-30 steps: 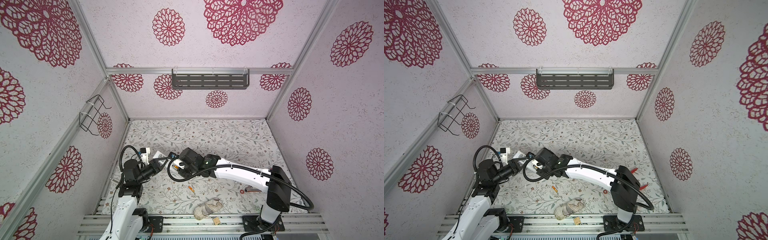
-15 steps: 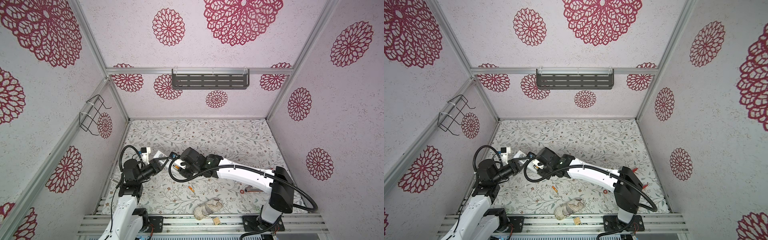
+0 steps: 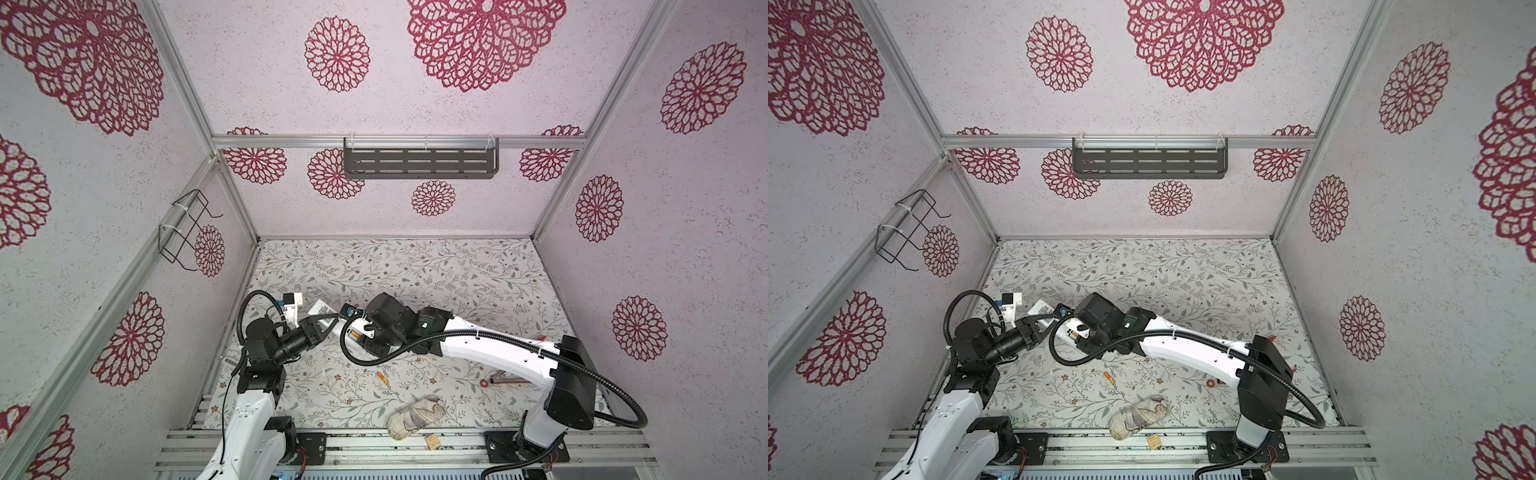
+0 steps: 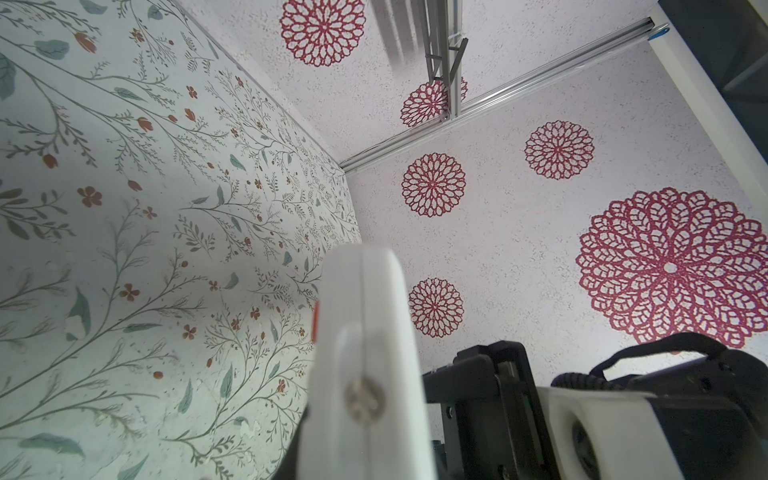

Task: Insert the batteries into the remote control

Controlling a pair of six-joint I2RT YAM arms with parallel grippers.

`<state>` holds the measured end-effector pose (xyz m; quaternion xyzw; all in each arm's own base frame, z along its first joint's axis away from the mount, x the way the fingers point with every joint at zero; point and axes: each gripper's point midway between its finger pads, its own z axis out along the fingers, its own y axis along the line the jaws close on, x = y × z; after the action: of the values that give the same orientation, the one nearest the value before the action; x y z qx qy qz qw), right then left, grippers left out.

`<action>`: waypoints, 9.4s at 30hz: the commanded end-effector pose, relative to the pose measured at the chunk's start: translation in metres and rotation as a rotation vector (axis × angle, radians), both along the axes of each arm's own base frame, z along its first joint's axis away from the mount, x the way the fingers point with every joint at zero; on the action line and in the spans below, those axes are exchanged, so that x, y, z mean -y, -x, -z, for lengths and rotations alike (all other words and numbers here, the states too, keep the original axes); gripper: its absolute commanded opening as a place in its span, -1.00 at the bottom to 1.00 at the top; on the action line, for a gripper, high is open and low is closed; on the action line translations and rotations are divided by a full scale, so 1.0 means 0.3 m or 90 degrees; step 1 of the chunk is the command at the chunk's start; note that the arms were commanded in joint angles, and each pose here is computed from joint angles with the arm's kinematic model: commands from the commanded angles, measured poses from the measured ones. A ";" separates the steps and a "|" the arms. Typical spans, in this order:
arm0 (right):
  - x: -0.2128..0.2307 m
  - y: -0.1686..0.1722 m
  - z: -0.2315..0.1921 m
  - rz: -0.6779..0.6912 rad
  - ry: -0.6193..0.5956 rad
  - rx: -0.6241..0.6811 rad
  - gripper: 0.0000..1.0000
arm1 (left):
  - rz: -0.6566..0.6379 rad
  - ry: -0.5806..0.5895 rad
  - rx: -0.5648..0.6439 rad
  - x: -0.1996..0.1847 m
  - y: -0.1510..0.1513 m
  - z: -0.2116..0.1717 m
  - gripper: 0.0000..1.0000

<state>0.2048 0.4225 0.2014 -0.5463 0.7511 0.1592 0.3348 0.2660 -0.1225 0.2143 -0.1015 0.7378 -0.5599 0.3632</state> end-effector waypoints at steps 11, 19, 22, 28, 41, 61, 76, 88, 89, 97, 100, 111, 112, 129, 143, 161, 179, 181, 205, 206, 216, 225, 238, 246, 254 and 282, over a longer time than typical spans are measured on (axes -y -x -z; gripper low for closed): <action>0.025 0.117 -0.077 -0.080 -0.021 -0.048 -0.18 | -0.023 0.006 0.077 -0.022 -0.027 -0.119 -1.00; 0.026 0.135 -0.119 -0.093 -0.049 -0.053 -0.15 | -0.024 0.006 0.077 -0.025 -0.028 -0.122 -1.00; 0.036 0.114 -0.164 -0.074 -0.087 -0.049 -0.15 | -0.025 0.006 0.077 -0.026 -0.027 -0.121 -1.00; 0.091 0.025 -0.234 0.012 -0.135 -0.023 -0.14 | -0.025 0.005 0.078 -0.026 -0.025 -0.123 -1.00; 0.191 0.002 -0.298 -0.055 -0.323 -0.269 0.64 | 0.056 0.028 0.126 0.022 0.030 -0.231 -1.00; 0.104 0.088 -0.283 -0.194 -0.380 -0.401 0.66 | 0.162 0.007 0.171 0.120 0.133 -0.307 -1.00; 0.075 0.093 -0.222 -0.184 -0.356 -0.397 0.28 | 0.165 0.009 0.171 0.121 0.135 -0.306 -1.00; 0.071 0.071 -0.190 -0.164 -0.347 -0.398 -0.31 | 0.168 0.010 0.174 0.124 0.142 -0.309 -1.00; 0.071 0.067 -0.189 -0.161 -0.347 -0.398 -0.36 | 0.168 0.010 0.173 0.124 0.142 -0.307 -1.00; 0.070 0.061 -0.184 -0.158 -0.348 -0.402 -0.61 | 0.168 0.010 0.174 0.124 0.143 -0.309 -1.00; 0.069 0.060 -0.194 -0.160 -0.351 -0.398 -0.60 | 0.166 0.010 0.174 0.124 0.142 -0.309 -1.00; 0.051 0.040 -0.222 -0.157 -0.362 -0.386 -0.62 | 0.170 0.011 0.177 0.128 0.150 -0.312 -1.00; 0.049 0.035 -0.225 -0.158 -0.364 -0.385 -0.62 | 0.170 0.011 0.175 0.128 0.150 -0.310 -1.00; 0.074 0.061 -0.296 -0.192 -0.388 -0.335 0.27 | 0.097 -0.074 0.133 0.088 0.105 -0.241 -1.00; 0.254 0.047 -0.008 0.094 -0.180 -0.186 0.68 | -0.114 -0.308 0.006 -0.137 -0.007 -0.110 -1.00; 0.149 0.163 0.395 0.198 0.071 -0.162 0.43 | -0.124 -0.377 -0.008 -0.187 -0.026 -0.092 -1.00; 0.126 0.116 0.518 0.240 0.142 -0.154 -0.09 | -0.120 -0.373 0.004 -0.175 -0.010 -0.105 -1.00; 0.116 0.118 0.519 0.235 0.137 -0.159 -0.14 | -0.120 -0.374 0.003 -0.176 -0.012 -0.103 -1.00; 0.088 0.104 0.568 0.230 0.133 -0.176 -0.44 | -0.120 -0.374 0.003 -0.175 -0.011 -0.104 -1.00; 0.087 0.104 0.570 0.229 0.134 -0.177 -0.45 | -0.120 -0.374 0.003 -0.175 -0.010 -0.104 -1.00; 0.088 0.105 0.575 0.230 0.138 -0.177 -0.55 | -0.118 -0.372 0.003 -0.173 -0.009 -0.102 -1.00; 0.079 0.103 0.555 0.226 0.124 -0.173 -0.69 | -0.116 -0.367 0.002 -0.168 -0.009 -0.102 -1.00; 0.091 0.022 0.376 0.226 0.010 -0.119 -0.73 | -0.091 -0.333 -0.012 -0.128 -0.017 -0.083 -1.00; 0.080 0.016 0.093 0.165 -0.128 -0.064 -0.74 | -0.066 -0.222 -0.027 -0.066 -0.036 -0.049 -1.00; 0.055 0.051 -0.165 0.094 -0.298 -0.032 -0.73 | -0.026 -0.149 0.003 0.010 -0.022 -0.040 -1.00; 0.051 0.072 -0.406 0.000 -0.493 0.128 -0.73 | 0.144 0.079 0.073 0.130 0.024 -0.176 -1.00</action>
<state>0.1846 0.4156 0.2839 -0.4099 0.6412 0.3590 0.5404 0.2648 -0.1579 0.2457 -0.0369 0.7127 -0.6225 0.3211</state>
